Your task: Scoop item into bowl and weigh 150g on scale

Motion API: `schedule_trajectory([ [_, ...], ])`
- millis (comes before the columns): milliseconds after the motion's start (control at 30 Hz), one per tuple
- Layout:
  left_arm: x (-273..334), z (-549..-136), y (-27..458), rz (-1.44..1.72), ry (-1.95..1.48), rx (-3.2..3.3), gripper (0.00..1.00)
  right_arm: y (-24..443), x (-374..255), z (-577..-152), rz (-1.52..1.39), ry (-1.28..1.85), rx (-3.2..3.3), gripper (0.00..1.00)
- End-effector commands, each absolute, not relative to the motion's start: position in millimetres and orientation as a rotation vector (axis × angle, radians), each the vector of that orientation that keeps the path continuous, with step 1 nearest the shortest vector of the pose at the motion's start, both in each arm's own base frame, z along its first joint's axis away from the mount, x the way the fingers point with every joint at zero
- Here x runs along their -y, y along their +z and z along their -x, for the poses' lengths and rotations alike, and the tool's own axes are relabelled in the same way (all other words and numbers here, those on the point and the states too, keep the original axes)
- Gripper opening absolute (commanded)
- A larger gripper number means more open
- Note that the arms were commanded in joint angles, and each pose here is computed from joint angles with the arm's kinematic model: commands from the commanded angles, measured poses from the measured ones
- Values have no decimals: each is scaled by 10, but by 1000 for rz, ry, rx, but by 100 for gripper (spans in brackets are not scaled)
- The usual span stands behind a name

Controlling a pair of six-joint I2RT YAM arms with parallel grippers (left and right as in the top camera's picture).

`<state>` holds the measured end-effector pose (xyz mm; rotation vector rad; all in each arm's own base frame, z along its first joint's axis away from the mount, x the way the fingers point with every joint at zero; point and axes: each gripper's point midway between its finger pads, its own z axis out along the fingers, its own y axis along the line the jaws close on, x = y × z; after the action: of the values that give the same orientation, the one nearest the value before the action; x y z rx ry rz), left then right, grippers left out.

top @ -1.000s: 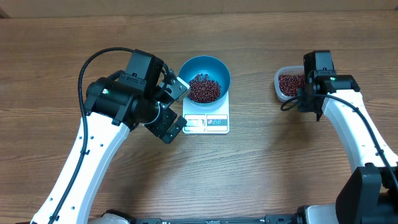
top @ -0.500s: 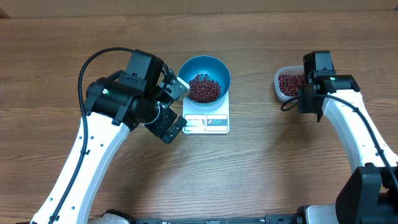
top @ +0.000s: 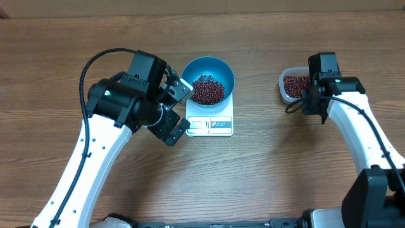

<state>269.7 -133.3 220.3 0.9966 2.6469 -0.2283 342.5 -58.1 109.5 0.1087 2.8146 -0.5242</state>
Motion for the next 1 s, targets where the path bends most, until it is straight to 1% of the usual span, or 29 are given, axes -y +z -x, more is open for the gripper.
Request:
schedule_trajectory([
  [0,1339,-2679,2234,-1019,-243,-2622,99,997,556,-3424,-103,-497,-2843,4],
  [433,1340,-2680,2235,-1019,-243,-2622,99,954,556,-3418,-100,-500,-2857,4],
  [800,1340,-2680,2235,-1019,-243,-2622,99,832,557,-3377,-89,-511,-2905,4],
  [967,1340,-2680,2235,-1019,-243,-2622,99,701,558,-3329,-76,-523,-2958,4],
])
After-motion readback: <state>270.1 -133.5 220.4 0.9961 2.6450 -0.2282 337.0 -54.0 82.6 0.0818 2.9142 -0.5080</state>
